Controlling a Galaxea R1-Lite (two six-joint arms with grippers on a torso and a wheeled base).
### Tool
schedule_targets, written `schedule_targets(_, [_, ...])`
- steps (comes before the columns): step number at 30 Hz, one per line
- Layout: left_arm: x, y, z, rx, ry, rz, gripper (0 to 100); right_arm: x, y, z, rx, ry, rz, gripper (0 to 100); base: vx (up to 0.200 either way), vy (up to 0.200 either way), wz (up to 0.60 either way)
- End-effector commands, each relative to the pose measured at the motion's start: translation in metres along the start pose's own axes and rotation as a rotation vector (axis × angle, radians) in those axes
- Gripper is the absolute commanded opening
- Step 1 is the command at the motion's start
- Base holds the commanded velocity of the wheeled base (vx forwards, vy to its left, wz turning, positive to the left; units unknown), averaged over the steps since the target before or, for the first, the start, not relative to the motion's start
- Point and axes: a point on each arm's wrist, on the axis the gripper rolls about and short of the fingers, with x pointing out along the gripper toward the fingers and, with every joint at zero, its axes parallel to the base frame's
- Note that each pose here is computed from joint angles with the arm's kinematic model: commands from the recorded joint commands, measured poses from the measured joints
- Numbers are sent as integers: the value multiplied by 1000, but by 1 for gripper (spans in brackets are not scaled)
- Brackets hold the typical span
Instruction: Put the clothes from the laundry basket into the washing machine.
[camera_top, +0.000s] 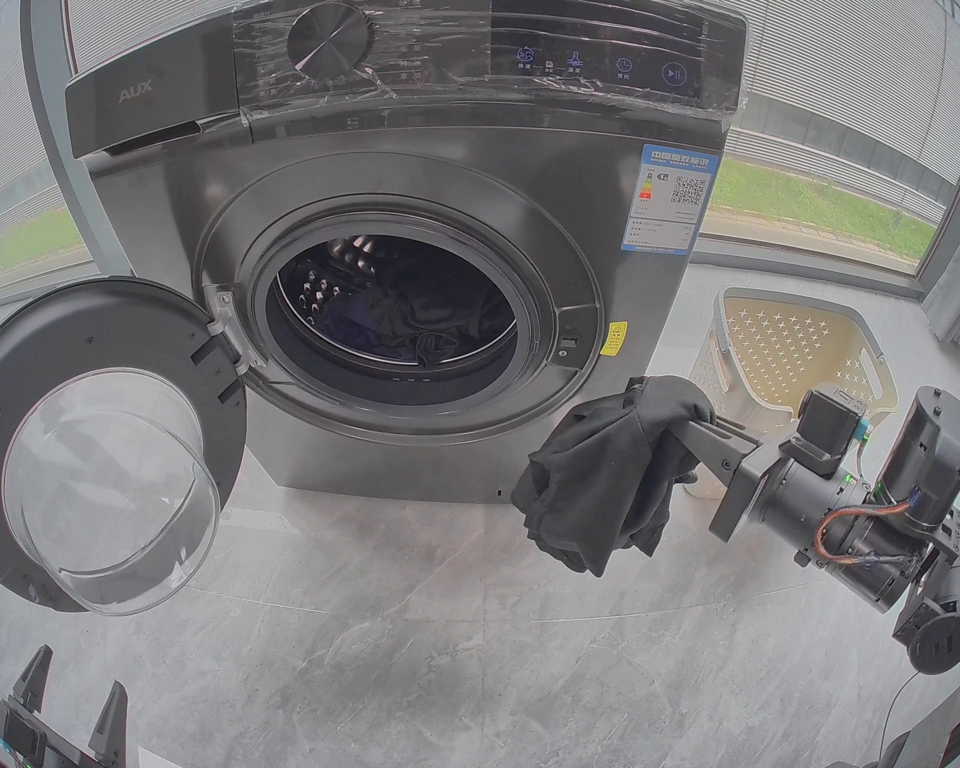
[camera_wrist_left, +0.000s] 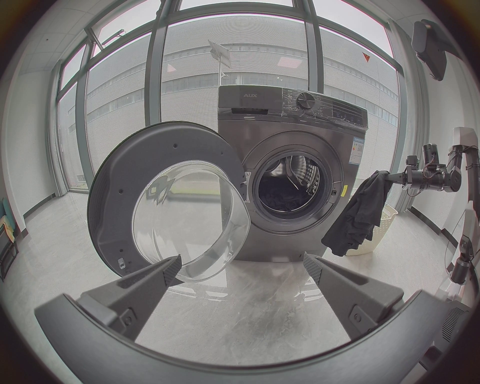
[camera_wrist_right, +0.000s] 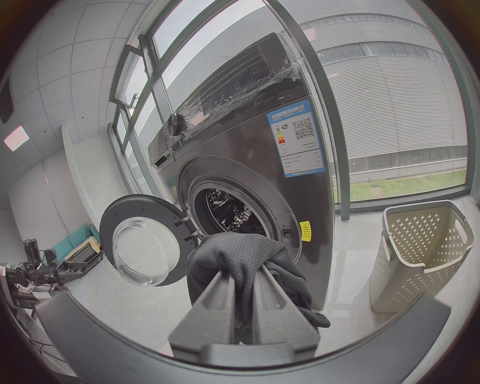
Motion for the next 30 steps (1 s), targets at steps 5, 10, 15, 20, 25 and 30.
schedule_targets(5, [1,0,-5,0,16,1,100,0,0,0,0,0,1,0,0,40,0])
schedule_targets(10, [1,0,-5,0,16,1,100,0,0,0,0,0,1,0,0,200,0])
schedule_targets(15, [1,0,-4,0,14,1,100,0,0,0,0,1,1,0,0,200,0])
schedule_targets(20, [1,0,-5,0,18,2,100,0,0,0,0,1,1,0,0,40,0])
schedule_targets(25, [1,0,-5,0,18,2,100,0,0,0,0,1,1,0,0,0,0])
schedule_targets(30, [1,0,-5,0,16,1,100,0,0,0,0,1,1,0,0,0,0])
